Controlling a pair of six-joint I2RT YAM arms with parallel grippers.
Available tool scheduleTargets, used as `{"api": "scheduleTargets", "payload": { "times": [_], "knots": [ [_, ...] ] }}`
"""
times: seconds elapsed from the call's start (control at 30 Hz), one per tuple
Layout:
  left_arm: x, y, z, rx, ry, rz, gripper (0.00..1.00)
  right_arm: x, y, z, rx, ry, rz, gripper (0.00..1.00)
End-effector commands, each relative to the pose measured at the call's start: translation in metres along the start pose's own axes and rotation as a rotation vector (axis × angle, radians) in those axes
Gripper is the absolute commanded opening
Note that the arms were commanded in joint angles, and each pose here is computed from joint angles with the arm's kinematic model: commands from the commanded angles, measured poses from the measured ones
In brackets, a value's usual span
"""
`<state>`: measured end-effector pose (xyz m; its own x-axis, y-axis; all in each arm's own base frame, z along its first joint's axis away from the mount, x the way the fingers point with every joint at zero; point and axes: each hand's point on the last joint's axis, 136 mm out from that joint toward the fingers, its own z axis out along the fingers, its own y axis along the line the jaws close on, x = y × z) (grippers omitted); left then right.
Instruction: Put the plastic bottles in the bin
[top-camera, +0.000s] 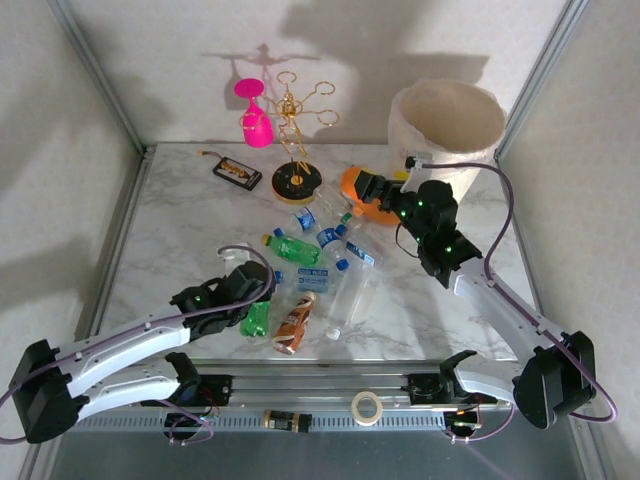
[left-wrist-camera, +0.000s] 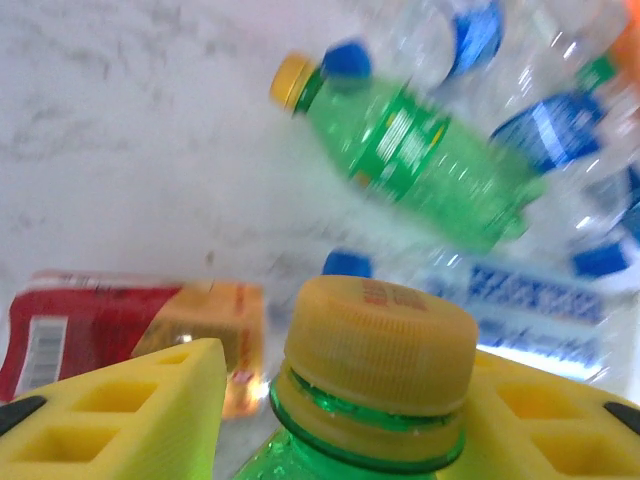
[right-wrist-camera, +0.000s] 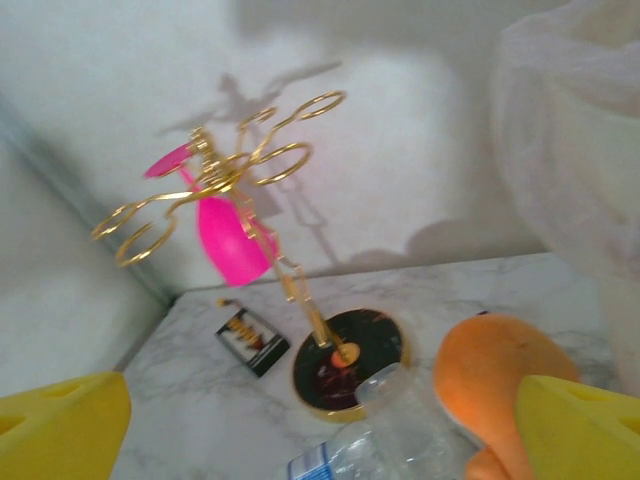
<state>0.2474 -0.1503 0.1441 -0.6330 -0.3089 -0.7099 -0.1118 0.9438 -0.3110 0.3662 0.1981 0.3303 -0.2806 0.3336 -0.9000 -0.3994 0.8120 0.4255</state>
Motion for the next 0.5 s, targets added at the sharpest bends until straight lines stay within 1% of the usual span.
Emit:
{"api": "scheduleTargets", "payload": {
  "times": [0.0,0.1,0.2,0.37,0.43,0.47],
  "knots": [
    [-0.05,-0.022,-0.008,0.084,-0.161,-0.104,0.41,0.011,0.034,-0.003,-0.197,0.05,-0.031,0.99],
    [-0.078,-0.035,-0.009,0.158,-0.256,-0.198,0.41,0.033,0.052,-0.004,-0.302,0.132,-0.047,0.99],
    [-0.106,-0.047,-0.009,0.227,-0.329,-0.266,0.41,0.054,0.068,-0.008,-0.371,0.197,-0.078,0.99],
    [-0.145,-0.061,-0.007,0.291,-0.392,-0.316,0.41,0.092,0.102,-0.024,-0.495,0.292,-0.134,0.99],
    [-0.152,-0.067,-0.007,0.328,-0.398,-0.336,0.41,0.108,0.111,-0.027,-0.522,0.327,-0.142,0.99],
    [-0.155,-0.071,-0.007,0.35,-0.398,-0.349,0.41,0.121,0.124,-0.032,-0.557,0.353,-0.148,0.99]
  ]
}}
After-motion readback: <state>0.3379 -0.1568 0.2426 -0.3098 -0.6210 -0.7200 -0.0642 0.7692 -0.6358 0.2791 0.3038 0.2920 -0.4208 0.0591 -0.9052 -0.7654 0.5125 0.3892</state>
